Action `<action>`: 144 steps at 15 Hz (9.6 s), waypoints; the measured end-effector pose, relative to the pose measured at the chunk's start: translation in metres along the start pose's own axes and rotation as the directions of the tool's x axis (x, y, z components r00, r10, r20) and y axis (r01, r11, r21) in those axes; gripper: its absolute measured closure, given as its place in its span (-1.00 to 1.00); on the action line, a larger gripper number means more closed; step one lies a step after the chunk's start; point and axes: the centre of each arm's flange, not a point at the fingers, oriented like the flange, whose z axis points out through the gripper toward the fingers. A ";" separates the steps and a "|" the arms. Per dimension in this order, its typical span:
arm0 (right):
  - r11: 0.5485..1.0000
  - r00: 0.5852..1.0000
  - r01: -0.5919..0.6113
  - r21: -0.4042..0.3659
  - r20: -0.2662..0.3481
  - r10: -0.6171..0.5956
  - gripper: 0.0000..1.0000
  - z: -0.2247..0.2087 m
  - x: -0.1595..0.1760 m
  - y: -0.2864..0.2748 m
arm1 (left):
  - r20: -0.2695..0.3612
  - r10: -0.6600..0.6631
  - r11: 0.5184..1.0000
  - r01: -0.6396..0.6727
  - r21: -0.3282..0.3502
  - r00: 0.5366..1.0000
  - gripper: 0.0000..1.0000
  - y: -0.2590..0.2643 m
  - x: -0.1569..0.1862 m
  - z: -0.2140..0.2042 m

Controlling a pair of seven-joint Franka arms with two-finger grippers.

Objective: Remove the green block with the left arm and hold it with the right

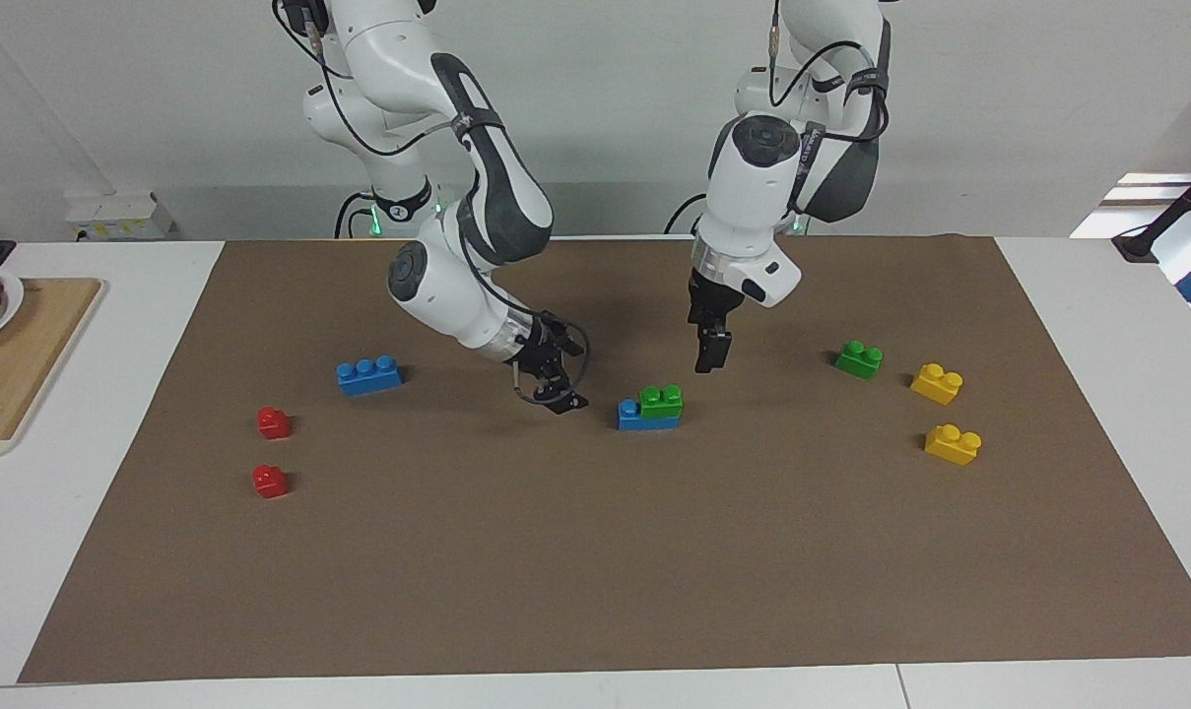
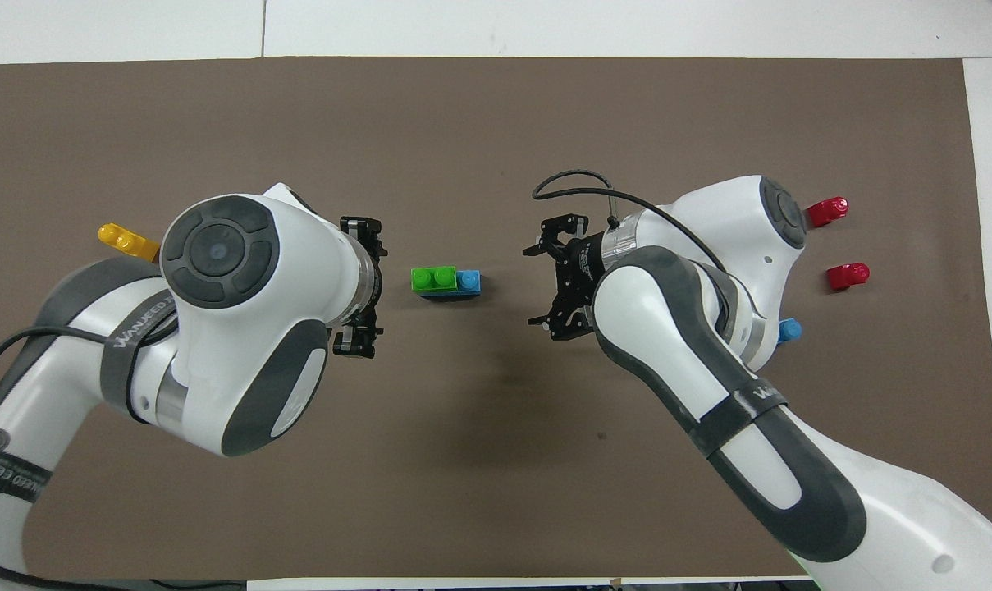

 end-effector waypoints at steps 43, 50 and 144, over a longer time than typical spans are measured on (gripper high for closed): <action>0.986 0.999 -0.044 0.162 -0.003 0.045 0.31 0.093 -0.016 -0.016 | 0.006 -0.202 0.979 0.202 0.019 0.979 -1.00 0.029 -0.021 0.092; 0.983 0.999 -0.049 0.176 -0.002 0.050 0.31 0.093 -0.015 -0.016 | 0.011 -0.200 0.980 0.200 0.006 0.980 -0.86 0.030 -0.021 0.092; 0.056 0.066 0.832 -0.552 -0.003 -0.998 -1.00 -0.400 0.085 0.034 | 0.037 0.994 0.102 -0.987 0.122 0.108 -1.00 0.016 0.276 -0.168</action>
